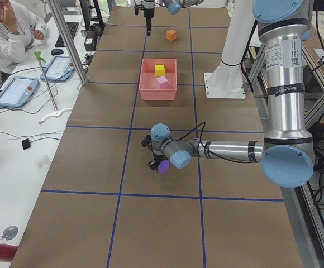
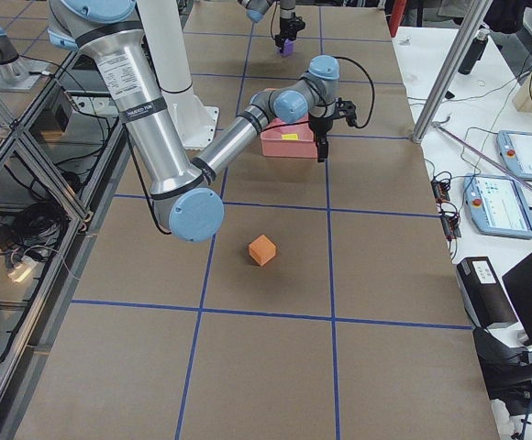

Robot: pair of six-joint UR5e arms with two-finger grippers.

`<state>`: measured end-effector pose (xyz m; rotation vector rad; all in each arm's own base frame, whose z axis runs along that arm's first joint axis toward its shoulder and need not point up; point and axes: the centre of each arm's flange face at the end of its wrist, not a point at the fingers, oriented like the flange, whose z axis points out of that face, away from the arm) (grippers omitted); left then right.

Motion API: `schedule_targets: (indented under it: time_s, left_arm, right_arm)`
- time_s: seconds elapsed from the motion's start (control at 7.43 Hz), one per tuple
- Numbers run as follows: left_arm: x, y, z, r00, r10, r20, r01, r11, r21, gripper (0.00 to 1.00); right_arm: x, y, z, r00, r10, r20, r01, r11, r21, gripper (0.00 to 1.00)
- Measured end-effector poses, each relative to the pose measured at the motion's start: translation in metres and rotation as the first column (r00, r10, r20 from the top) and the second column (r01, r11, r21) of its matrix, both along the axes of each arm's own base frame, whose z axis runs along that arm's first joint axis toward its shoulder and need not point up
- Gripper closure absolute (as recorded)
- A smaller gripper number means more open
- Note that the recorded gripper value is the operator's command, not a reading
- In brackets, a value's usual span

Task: Place blocks into pink bin with both arms
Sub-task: 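Raise the right gripper away while the left gripper grasps the blue cube, then carry the blue cube with the left gripper into the bin, release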

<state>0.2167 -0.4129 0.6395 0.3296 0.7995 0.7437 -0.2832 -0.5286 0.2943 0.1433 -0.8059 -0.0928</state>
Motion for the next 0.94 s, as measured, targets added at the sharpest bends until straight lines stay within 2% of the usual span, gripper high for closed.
schedule_targets:
  time_s: [0.27, 0.4, 0.54, 0.67, 0.81, 0.94]
  left_arm:
    - [-0.001, 0.001, -0.019, 0.996, 0.039, -0.086, -0.043, 0.998, -0.054, 0.92]
    - [-0.002, -0.011, -0.043, 0.994, 0.021, -0.105, -0.028, 0.997, -0.072, 0.92]
    - [0.000, -0.027, -0.086, 0.993, -0.033, -0.111, 0.019, 0.993, -0.117, 0.91]
    - [0.007, -0.043, -0.137, 0.987, -0.109, -0.120, 0.086, 0.979, -0.184, 0.91]
    - [0.019, -0.058, -0.185, 0.972, -0.188, -0.138, 0.150, 0.956, -0.252, 0.91]
    - [0.041, -0.070, -0.234, 0.953, -0.258, -0.161, 0.195, 0.924, -0.330, 0.90]
  right_arm:
    - [0.000, 0.000, 0.000, 1.000, -0.002, 0.001, 0.002, 1.000, 0.000, 0.00]
    - [0.000, 0.000, 0.001, 1.000, -0.005, 0.000, 0.005, 1.000, 0.003, 0.00]
    - [0.002, 0.001, 0.005, 1.000, -0.019, -0.004, 0.019, 1.000, 0.014, 0.00]
    - [0.005, 0.003, 0.014, 0.999, -0.045, -0.015, 0.045, 0.998, 0.033, 0.00]
    - [0.015, 0.003, 0.029, 0.997, -0.073, -0.034, 0.074, 0.996, 0.054, 0.00]
    - [0.032, 0.003, 0.051, 0.993, -0.099, -0.059, 0.104, 0.992, 0.073, 0.00]
